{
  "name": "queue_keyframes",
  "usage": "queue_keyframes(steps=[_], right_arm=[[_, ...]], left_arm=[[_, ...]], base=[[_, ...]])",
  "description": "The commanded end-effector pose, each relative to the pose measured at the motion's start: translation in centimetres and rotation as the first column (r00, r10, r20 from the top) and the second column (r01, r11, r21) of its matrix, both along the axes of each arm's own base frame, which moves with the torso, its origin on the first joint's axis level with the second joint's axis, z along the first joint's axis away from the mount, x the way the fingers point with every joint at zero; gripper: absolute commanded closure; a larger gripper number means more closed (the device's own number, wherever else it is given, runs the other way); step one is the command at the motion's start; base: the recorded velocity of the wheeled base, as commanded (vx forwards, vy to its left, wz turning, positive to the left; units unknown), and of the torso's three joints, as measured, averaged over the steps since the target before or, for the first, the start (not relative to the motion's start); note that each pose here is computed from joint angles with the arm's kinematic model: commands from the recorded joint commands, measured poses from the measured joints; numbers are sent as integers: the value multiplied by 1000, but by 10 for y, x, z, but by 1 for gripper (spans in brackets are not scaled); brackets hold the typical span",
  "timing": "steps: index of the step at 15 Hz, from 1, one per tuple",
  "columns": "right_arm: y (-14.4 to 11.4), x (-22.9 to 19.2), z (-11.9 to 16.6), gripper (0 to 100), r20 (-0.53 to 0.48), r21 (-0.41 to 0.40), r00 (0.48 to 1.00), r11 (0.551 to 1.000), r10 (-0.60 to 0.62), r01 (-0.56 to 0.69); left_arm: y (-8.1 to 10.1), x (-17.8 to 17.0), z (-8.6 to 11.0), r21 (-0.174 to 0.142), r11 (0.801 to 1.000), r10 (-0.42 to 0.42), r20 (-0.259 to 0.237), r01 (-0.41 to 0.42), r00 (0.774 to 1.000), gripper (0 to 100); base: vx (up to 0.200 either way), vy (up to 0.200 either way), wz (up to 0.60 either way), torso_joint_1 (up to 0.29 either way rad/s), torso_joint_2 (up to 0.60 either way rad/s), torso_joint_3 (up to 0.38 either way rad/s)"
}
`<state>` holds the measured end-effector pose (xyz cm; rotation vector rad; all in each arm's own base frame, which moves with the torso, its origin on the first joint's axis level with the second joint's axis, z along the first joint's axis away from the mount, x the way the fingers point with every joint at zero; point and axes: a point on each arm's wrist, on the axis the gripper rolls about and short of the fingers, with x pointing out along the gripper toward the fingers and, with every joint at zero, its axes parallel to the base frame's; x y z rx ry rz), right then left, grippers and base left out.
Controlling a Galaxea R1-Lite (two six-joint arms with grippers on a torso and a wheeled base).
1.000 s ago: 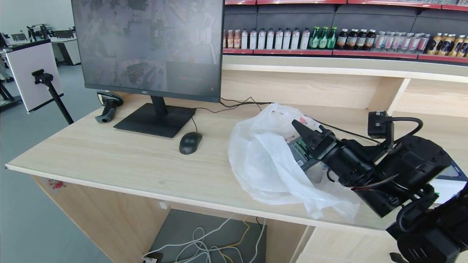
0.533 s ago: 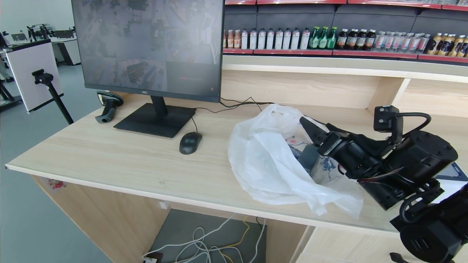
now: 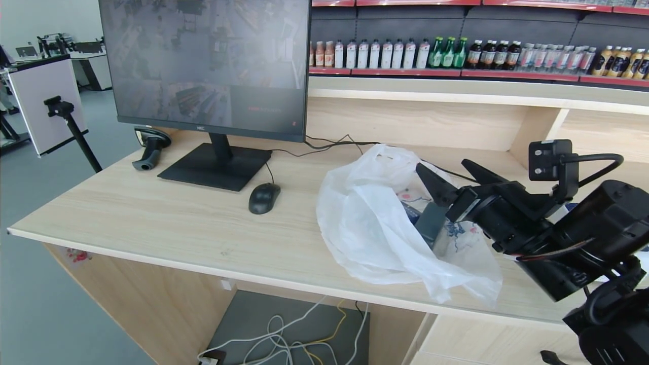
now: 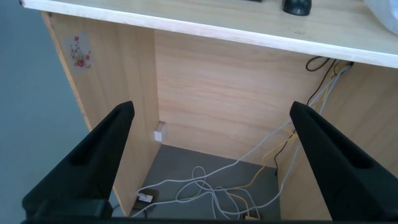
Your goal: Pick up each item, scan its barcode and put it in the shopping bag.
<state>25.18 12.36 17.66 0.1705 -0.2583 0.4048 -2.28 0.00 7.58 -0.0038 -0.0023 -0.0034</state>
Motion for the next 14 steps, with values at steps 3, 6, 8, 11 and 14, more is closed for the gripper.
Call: queue_keyframes(steps=[3,6,8,11,14], right_arm=[[-1,-13,3,0,12,-16,1000,1000,18,-18],[2,-15,5,0,21,-23,999,999,27,-27],[1,-16,6,0,25,-19,999,999,26,-25],[1,-16,8,0,33,-19,999,1000,25,-24],[2,-15,18,0,85,-29,996,999,16,-13]], left_arm=[[0,0,0,-1,1000,0,1,0,1000,0],[0,0,0,-1,1000,0,1,0,1000,0],[0,0,0,-1,1000,0,-1,0,1000,0],[0,0,0,-2,1000,0,-1,0,1000,0],[0,0,0,-2,1000,0,-1,0,1000,0]], base=[[0,0,-600,4,-1,1],[0,0,-600,4,1,4],[0,0,-600,2,2,2],[0,-67,-600,-1,5,4],[0,-200,-200,2,4,5]])
